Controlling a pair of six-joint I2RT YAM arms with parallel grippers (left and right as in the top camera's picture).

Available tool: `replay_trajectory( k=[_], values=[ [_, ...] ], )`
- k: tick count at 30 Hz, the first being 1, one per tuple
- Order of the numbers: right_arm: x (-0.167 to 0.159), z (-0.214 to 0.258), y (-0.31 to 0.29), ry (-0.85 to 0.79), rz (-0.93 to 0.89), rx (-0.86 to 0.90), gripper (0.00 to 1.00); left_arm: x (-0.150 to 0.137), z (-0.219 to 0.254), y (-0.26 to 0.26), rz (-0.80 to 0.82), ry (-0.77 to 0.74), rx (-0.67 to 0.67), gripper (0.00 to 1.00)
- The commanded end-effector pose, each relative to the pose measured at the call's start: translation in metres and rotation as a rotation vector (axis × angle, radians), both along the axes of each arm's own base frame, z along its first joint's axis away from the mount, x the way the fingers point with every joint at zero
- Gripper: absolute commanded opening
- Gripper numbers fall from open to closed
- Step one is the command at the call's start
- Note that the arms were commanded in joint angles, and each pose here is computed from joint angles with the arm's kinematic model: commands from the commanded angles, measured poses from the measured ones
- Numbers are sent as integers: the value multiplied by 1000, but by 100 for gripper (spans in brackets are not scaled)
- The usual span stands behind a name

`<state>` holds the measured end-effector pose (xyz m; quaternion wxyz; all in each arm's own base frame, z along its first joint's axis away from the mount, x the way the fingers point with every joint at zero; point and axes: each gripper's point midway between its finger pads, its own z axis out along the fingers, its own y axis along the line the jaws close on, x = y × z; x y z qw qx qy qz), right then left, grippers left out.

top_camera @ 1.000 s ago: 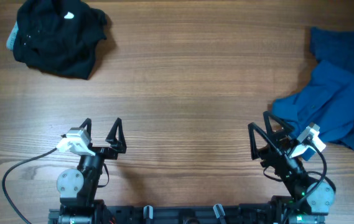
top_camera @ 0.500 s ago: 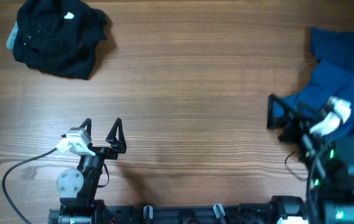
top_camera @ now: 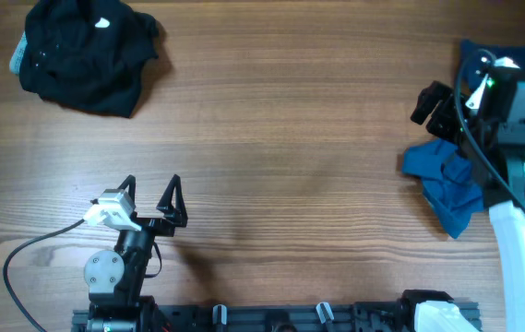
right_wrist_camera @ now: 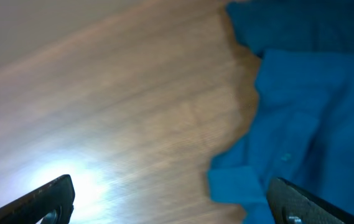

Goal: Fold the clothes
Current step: 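Reach the right gripper to the teal polo shirt at right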

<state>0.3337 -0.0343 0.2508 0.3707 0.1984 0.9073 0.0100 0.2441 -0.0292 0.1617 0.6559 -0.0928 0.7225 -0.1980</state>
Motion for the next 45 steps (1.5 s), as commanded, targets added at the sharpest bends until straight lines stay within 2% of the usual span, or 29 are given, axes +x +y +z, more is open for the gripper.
replay_trajectory(
  k=[1,11,19,27,30,35,45],
  values=[
    [-1,-6,-35,67,-118,-152,100,0,-3,2,13,4,0,100],
    [-21,-93,-67,399,-328,-54,100,0,-3,2,13,4,0,100],
    [-37,-131,-62,529,-428,16,100,0,-3,2,13,4,-1,100],
    [-68,-153,-49,653,-455,68,100,0,-3,2,13,4,-1,100],
    [-73,-161,-38,680,-444,132,100,0,-3,2,13,4,-1,100],
    [-86,-175,-33,686,-607,208,100,0,-3,2,13,4,-1,100],
    [-80,-190,-36,644,-597,198,100,0,-3,2,13,4,-1,100]
  ],
)
